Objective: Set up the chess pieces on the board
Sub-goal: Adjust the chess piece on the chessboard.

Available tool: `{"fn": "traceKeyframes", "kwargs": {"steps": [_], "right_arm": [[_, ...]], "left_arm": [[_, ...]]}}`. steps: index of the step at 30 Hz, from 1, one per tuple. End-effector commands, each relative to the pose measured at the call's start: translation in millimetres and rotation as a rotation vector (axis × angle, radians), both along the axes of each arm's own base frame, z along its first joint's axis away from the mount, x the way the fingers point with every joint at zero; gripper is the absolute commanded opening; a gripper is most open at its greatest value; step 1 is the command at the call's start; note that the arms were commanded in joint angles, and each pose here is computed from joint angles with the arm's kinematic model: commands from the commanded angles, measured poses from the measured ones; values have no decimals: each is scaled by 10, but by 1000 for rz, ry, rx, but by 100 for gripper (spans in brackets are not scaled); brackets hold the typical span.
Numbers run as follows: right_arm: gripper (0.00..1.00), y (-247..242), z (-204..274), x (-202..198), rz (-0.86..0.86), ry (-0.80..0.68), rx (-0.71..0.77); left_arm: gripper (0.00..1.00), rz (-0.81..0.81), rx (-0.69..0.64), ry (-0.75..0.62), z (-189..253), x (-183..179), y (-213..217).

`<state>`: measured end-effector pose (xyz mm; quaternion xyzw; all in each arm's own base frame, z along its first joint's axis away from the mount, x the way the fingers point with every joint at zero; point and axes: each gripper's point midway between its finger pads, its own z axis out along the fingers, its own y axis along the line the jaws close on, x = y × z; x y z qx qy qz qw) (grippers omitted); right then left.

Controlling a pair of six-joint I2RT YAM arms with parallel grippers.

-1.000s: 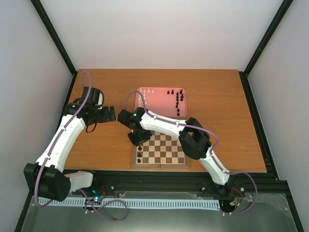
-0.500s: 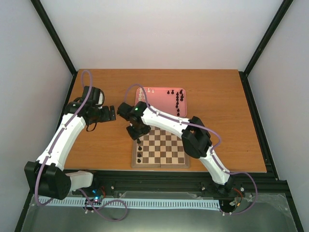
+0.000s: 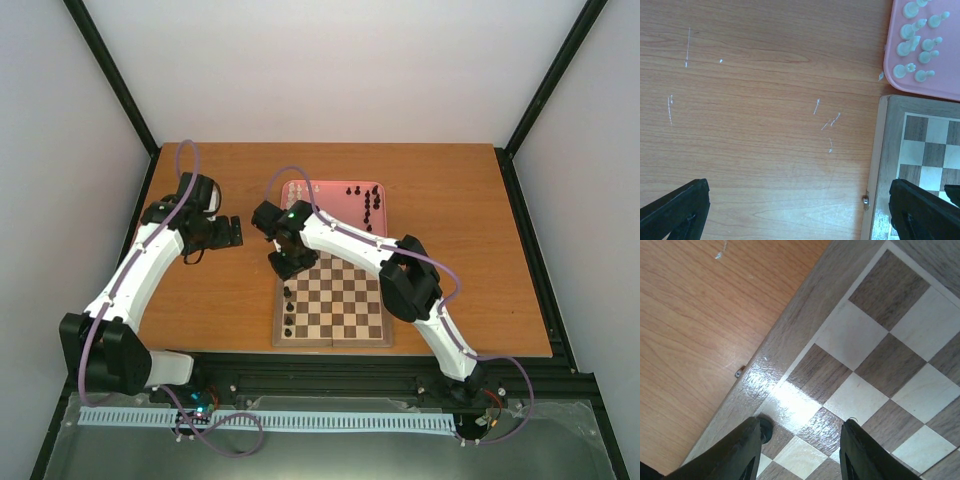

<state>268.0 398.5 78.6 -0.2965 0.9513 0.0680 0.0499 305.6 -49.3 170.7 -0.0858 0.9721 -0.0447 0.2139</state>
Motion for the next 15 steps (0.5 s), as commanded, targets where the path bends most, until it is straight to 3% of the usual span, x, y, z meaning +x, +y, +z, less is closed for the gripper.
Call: {"fn": "traceKeyframes", "kwargs": {"steps": [1, 15], "right_arm": [[44, 64, -65, -19, 42, 29, 20], [44, -64, -208, -182, 45, 88, -5]], "left_arm": [[100, 5, 7, -50, 157, 108, 14], [100, -2, 11, -42, 86, 35, 28]]}}
